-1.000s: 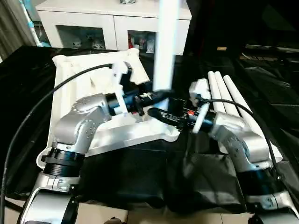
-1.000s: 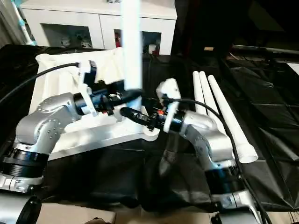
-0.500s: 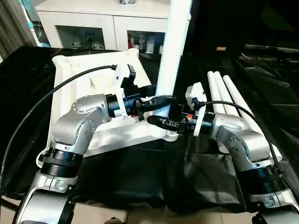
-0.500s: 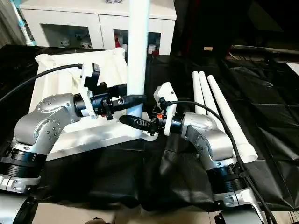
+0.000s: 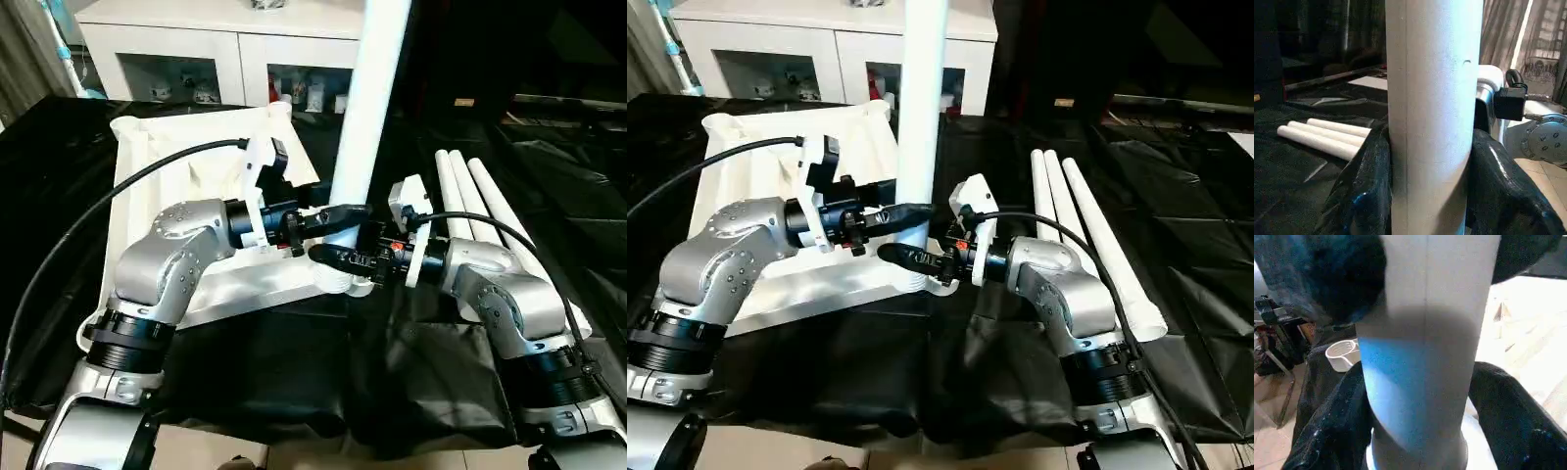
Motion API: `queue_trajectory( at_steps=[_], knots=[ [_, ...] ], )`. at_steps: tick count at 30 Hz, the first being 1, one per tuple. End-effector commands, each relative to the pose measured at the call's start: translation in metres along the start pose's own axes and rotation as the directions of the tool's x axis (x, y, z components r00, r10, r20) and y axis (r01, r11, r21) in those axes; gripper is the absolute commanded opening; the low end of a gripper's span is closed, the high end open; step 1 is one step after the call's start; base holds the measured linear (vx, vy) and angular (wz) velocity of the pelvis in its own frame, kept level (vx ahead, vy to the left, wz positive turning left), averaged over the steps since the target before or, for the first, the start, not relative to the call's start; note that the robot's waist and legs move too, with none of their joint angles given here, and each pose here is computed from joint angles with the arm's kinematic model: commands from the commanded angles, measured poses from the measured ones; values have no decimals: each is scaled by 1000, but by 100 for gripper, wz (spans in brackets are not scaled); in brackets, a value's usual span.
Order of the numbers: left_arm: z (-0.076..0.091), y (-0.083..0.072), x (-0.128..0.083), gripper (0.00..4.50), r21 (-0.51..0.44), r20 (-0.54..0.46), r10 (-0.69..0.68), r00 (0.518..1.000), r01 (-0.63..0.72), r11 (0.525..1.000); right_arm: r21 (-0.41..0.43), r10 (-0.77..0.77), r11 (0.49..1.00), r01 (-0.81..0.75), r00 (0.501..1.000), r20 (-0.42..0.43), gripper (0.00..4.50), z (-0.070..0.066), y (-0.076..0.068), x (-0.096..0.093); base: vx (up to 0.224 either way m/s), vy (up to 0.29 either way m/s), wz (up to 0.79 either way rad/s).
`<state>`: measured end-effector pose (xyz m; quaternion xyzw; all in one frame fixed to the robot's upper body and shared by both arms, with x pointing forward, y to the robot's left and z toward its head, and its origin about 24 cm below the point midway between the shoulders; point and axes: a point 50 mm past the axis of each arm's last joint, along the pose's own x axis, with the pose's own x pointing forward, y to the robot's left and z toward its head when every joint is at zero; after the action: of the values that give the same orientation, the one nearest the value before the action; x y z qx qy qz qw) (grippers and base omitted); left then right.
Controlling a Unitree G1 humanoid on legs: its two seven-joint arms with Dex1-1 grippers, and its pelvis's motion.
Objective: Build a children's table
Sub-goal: Insert table leg to table base
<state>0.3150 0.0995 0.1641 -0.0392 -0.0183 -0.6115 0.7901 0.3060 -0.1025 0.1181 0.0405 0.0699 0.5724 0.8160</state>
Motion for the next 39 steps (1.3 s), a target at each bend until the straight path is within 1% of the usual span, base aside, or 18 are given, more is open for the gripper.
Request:
queue_trajectory(
  at_steps=[1, 9, 11, 14, 16, 19, 20, 30, 31, 32, 33, 34, 37, 39],
  knots=[
    [2, -4, 2, 193, 29, -4, -26, 1000, 26, 999, -17, 24, 1000, -23, 1000, 14, 305, 8, 1, 2, 0, 0, 0],
    [1, -4, 2, 193, 33, -11, -29, 1000, 29, 999, -18, 35, 999, -35, 999, 23, 305, 12, 1, 2, 0, 0, 0],
    [1, -4, 2, 193, 33, -11, -29, 1000, 30, 999, -17, 37, 999, -37, 999, 23, 278, 12, 1, 2, 0, 0, 0],
    [2, -4, 2, 193, 33, -11, -30, 1000, 30, 999, -14, 39, 999, -39, 999, 24, 268, 12, 1, 3, 0, 0, 0],
    [2, -4, 1, 193, 34, -12, -29, 1000, 29, 999, -11, 40, 999, -40, 999, 25, 236, 12, 1, 3, 0, 0, 0],
    [2, -4, 1, 193, 35, -11, -27, 1000, 28, 999, -12, 39, 999, -39, 999, 24, 219, 12, 1, 3, 0, 0, 0],
    [2, -4, 1, 193, 35, -12, -27, 1000, 27, 999, -13, 40, 999, -39, 999, 23, 196, 12, 1, 2, 0, 0, 0],
    [4, -2, 1, 191, 47, -10, -25, 1000, 25, 999, -19, 42, 999, -41, 999, 9, 186, 9, 1, 1, 0, 0, 0],
    [4, -1, 1, 247, 29, -1, -14, 1000, 14, 999, -21, 38, 999, -38, 999, 10, 186, 9, 0, 1, 0, 0, 0],
    [4, -1, 1, 247, 21, 3, -12, 1000, 12, 1000, -23, 35, 999, -35, 999, 11, 186, 9, 0, 1, 0, 0, 0],
    [3, -1, 0, 261, 9, 6, -12, 1000, 12, 1000, -24, 31, 999, -30, 999, 13, 186, 9, 0, 1, 0, 0, 0],
    [4, 0, 0, 261, 4, 15, -7, 1000, 7, 1000, -26, 25, 999, -24, 1000, 15, 186, 9, 0, 1, 0, 0, 0],
    [6, 1, -3, 290, -12, 47, 6, 999, -5, 1000, -28, 10, 1000, -9, 1000, 22, 186, 9, -2, 0, 0, 0, 0],
    [7, 2, -5, 300, -17, 58, 14, 998, -14, 1000, -28, 4, 1000, -3, 1000, 26, 186, 9, -2, 0, 0, 0, 0]
  ],
)
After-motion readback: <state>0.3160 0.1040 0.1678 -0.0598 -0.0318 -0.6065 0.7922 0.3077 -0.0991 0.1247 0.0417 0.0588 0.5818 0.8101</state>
